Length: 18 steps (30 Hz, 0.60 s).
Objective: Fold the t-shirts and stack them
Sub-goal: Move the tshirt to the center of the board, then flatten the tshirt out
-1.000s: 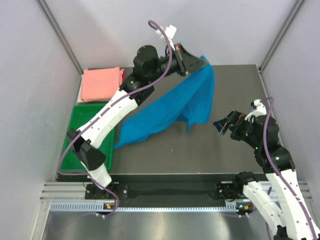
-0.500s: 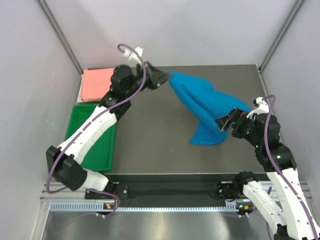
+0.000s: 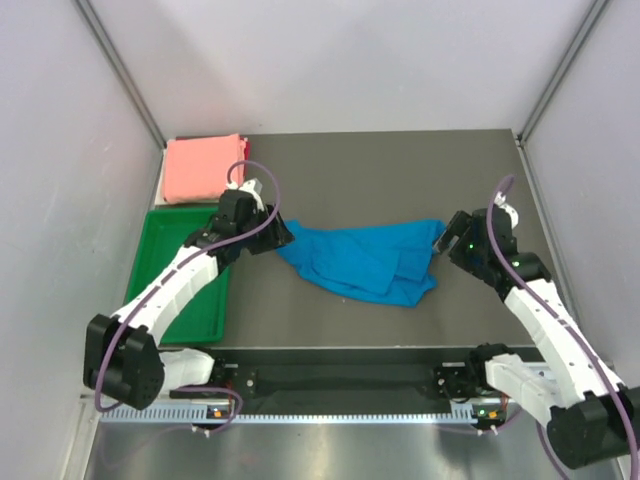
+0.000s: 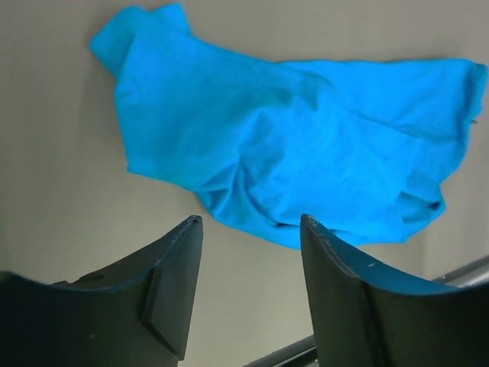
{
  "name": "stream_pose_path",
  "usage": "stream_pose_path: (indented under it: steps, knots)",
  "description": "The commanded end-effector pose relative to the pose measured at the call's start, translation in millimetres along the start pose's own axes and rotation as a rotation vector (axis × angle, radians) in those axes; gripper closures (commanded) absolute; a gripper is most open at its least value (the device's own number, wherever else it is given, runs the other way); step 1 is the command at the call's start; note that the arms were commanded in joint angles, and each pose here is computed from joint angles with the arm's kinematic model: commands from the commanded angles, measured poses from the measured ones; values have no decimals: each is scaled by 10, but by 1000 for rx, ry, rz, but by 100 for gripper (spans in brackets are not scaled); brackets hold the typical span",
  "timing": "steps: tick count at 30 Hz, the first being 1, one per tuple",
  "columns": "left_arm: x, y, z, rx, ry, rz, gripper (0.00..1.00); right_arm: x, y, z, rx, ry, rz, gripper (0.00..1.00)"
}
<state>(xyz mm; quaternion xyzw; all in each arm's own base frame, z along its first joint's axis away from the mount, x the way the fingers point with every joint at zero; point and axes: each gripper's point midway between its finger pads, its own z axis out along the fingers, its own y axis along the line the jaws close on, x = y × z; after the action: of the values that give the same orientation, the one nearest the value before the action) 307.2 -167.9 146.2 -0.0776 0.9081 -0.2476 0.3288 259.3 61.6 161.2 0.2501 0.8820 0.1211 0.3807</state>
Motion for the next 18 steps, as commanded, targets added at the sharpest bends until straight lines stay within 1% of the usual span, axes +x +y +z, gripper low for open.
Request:
stream_pose_path:
  steps: [1,2,3,4,5,7,8,9,11,14,16,17,18]
  knots:
    - [-185,-273,-152,111,-44,100,40,73,42,198,-39,6,76,21]
    - [-136,-320,-95,143,-11,95,39,92,76,272,-54,12,81,22]
    - [-109,-352,-58,163,6,97,39,207,51,335,-56,46,80,22]
    - [-80,-366,-11,178,25,102,39,239,50,380,-62,54,74,23]
    - [-2,-342,102,176,70,102,38,247,78,463,-74,51,72,23]
    - [39,-255,214,135,102,118,38,351,76,564,-99,73,44,22]
    - [97,-133,320,80,130,118,38,305,152,640,-132,48,35,23]
    - [98,-90,362,60,134,125,38,390,184,669,-166,79,27,23]
    - [126,-9,459,35,150,149,36,394,234,778,-194,73,-3,25]
    - [189,11,584,35,177,161,36,418,180,923,-144,95,-27,29]
    - [206,4,657,37,182,160,36,373,193,1014,-131,87,-42,32]
    - [270,1,722,36,203,161,39,351,205,1040,-131,83,-43,33]
    - [280,-51,749,57,214,162,57,297,269,1052,-147,75,-48,37]
